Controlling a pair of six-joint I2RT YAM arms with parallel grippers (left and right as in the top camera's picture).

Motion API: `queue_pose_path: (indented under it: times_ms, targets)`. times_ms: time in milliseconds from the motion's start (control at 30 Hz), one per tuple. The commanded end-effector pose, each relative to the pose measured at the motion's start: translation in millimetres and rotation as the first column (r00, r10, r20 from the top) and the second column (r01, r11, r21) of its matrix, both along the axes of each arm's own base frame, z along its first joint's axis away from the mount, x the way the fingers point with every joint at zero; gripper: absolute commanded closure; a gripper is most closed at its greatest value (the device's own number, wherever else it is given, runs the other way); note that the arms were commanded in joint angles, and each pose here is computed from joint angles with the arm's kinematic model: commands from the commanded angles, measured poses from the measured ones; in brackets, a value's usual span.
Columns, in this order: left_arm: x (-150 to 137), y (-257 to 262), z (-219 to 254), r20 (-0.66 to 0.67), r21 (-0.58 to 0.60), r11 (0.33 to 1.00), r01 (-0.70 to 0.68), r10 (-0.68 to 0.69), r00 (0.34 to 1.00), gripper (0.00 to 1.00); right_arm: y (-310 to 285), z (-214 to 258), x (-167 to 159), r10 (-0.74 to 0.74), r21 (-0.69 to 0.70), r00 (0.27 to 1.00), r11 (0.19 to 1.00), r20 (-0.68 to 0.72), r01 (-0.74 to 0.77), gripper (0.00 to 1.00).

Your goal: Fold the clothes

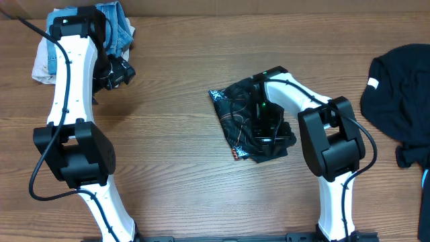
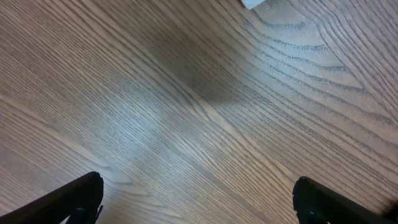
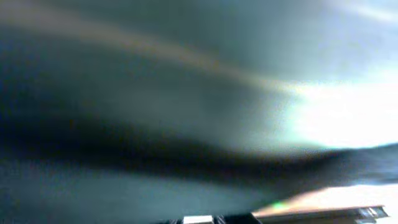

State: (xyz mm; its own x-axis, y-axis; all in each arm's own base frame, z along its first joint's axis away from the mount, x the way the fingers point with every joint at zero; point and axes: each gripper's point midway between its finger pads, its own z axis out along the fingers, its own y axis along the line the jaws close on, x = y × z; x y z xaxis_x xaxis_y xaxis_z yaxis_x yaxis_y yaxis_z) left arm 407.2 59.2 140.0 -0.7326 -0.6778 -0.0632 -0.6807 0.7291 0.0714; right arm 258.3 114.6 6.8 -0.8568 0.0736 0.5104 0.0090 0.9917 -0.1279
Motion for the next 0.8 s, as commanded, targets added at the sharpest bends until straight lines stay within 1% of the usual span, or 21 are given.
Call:
queue_pose_path:
  times_ms: [0,67,100,133,167,200,267,300,400,500,667,767]
  targets:
    - [0,-1,1,0.003,0.011,1.0,0.027,-0.027,1.0,0.0,-13,19,24,-0.032,-0.06,0.994,0.997,0.103,0.038,0.83]
    - [0,-2,1,0.004,0.004,1.0,0.027,-0.027,1.0,0.0,-10,32,35,-0.034,-0.04,0.989,0.998,0.145,0.04,0.81]
    - [0,-3,1,0.003,0.001,1.0,0.027,-0.027,1.0,0.0,-7,39,42,-0.035,-0.029,0.984,0.999,0.174,0.041,0.76]
    - [-1,-4,1,0.0,-0.007,1.0,0.028,-0.028,1.0,0.0,-4,50,52,-0.038,-0.013,0.976,0.999,0.215,0.042,0.67]
    - [-1,-6,1,-0.002,-0.016,0.999,0.033,-0.033,0.999,0.0,-1,58,60,-0.038,0.0,0.969,0.999,0.244,0.039,0.61]
    - [-1,-9,1,-0.001,-0.031,0.998,0.052,-0.052,0.999,0.0,1,68,68,-0.04,0.014,0.96,0.999,0.277,0.037,0.5]
    - [0,-17,0,0.004,-0.072,0.992,0.103,-0.103,0.995,0.0,1,81,82,-0.047,0.023,0.944,0.999,0.326,0.041,0.12]
    - [0,-22,0,0.009,-0.099,0.985,0.14,-0.14,0.99,0.0,0,85,88,-0.05,0.025,0.937,0.999,0.346,0.044,0.0]
    - [-2,-46,-2,0.024,-0.196,0.944,0.266,-0.267,0.963,0.0,-5,95,108,-0.06,0.053,0.91,0.998,0.41,0.042,0.0]
    - [-10,-76,-9,0.043,-0.306,0.875,0.376,-0.382,0.923,0.0,-15,95,126,-0.083,0.075,0.884,0.996,0.459,0.055,0.0]
    - [-23,-130,-33,0.053,-0.427,0.787,0.445,-0.47,0.881,0.0,-38,94,155,-0.175,0.136,0.834,0.983,0.524,0.121,0.0]
    - [-35,-173,-51,0.081,-0.507,0.712,0.485,-0.521,0.849,0.0,-63,94,168,-0.195,0.142,0.807,0.98,0.557,0.139,0.0]
